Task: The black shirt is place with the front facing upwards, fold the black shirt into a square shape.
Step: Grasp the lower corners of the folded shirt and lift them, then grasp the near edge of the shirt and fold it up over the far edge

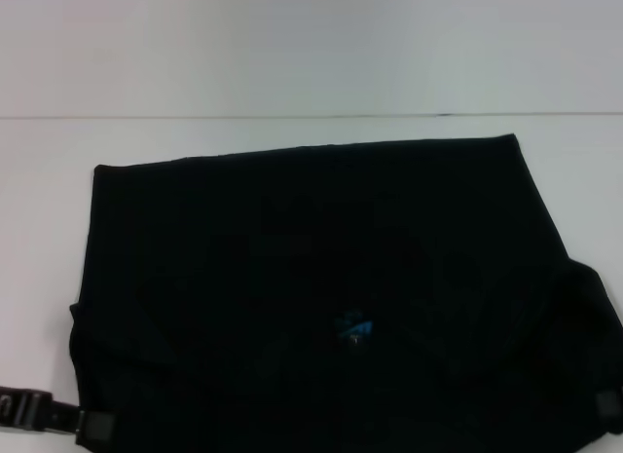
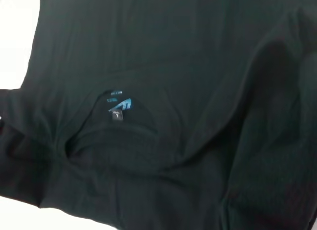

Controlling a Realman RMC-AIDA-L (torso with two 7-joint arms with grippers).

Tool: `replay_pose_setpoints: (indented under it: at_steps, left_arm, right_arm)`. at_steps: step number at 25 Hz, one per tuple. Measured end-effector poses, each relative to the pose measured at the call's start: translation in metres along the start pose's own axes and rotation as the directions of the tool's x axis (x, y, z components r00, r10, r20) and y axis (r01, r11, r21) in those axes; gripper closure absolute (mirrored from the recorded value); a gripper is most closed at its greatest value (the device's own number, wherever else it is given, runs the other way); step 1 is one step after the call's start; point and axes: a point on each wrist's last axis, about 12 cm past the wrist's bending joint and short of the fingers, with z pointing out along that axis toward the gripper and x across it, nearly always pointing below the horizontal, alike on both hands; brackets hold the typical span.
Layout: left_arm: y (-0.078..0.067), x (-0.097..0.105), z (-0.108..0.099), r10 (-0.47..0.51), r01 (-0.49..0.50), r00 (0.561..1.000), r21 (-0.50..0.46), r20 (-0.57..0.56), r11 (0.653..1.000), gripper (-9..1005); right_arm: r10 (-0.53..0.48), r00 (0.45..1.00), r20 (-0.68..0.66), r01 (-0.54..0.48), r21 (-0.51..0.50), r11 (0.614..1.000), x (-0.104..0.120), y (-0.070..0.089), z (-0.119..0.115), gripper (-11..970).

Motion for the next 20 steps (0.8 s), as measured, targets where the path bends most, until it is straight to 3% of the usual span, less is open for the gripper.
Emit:
replay_pose_setpoints:
  at_steps: [6,11,16,19,20]
  left_arm:
    - [0.006,0.006,-0.008,-0.013,0.012,1.0,0.021,0.025,1.0,946]
    - [0.005,-0.004,-0.014,0.001,-0.003,0.995,0.023,0.096,1.0,946]
    - [0.004,-0.036,-0.025,0.001,0.001,0.962,-0.006,0.273,1.0,945]
    - [0.005,-0.069,-0.023,-0.004,0.037,0.921,-0.077,0.39,0.996,945]
    - [0.005,-0.069,-0.023,-0.004,0.037,0.921,-0.077,0.39,0.996,945]
  right_arm:
    - [0.033,0.999,0.013,-0.032,-0.051,0.998,0.013,-0.003,-0.003,844]
    - [0.03,0.997,0.069,-0.023,-0.098,0.995,0.008,0.001,-0.008,843]
    - [0.002,0.97,0.242,0.038,-0.161,0.986,-0.016,0.01,-0.021,841]
    - [0.023,0.919,0.393,0.04,-0.154,0.987,-0.038,0.007,-0.029,840]
    - [0.034,0.898,0.44,0.034,-0.146,0.989,-0.046,0.005,-0.03,840]
